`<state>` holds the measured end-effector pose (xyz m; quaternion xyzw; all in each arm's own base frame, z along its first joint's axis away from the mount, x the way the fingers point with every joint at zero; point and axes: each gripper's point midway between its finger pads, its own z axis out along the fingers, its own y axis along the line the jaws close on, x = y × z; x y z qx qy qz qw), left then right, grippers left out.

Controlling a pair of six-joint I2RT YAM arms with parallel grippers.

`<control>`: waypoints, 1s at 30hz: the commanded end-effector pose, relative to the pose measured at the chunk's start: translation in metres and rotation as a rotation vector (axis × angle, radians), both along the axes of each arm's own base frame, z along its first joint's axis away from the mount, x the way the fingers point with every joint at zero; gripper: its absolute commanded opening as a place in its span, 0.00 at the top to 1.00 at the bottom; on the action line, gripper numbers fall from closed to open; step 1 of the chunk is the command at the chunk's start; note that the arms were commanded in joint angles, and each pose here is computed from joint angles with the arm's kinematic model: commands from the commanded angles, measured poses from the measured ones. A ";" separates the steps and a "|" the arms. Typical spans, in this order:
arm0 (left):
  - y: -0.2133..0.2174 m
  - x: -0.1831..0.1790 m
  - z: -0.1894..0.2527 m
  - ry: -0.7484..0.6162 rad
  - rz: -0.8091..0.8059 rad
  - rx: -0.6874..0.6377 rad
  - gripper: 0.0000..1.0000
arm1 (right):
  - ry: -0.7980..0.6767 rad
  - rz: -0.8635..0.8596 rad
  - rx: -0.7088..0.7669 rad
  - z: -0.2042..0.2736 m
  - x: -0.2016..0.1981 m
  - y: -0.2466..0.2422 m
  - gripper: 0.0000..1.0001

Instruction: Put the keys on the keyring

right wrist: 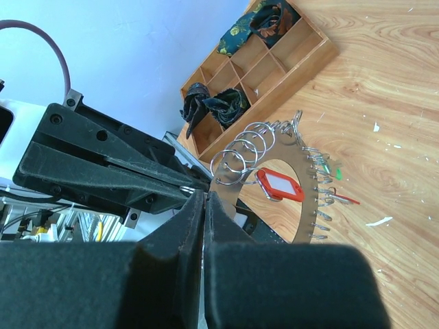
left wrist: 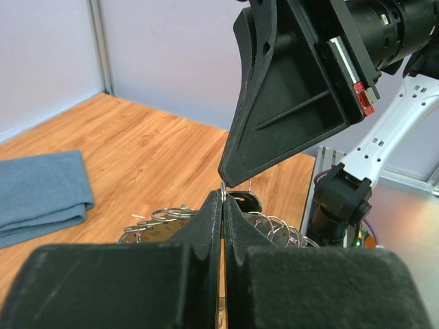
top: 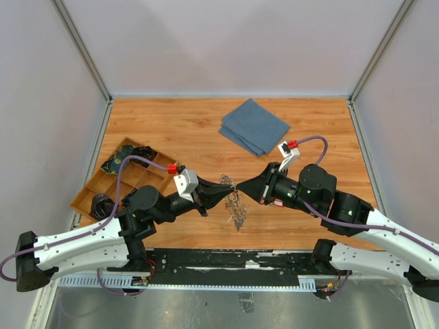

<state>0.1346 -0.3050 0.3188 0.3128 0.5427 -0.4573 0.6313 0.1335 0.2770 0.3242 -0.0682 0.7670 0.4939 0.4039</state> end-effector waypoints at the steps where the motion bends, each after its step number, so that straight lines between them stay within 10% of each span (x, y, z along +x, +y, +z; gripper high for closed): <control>1: 0.011 0.000 0.035 -0.049 0.023 -0.114 0.99 | 0.021 -0.037 0.017 -0.004 0.005 -0.005 0.99; 22: 0.013 -0.003 0.041 -0.064 0.014 -0.135 1.00 | 0.099 -0.019 -0.055 -0.046 0.001 0.000 0.91; 30: 0.014 -0.005 0.043 -0.064 0.002 -0.142 0.99 | -0.116 -0.021 -0.036 -0.008 0.008 -0.012 0.77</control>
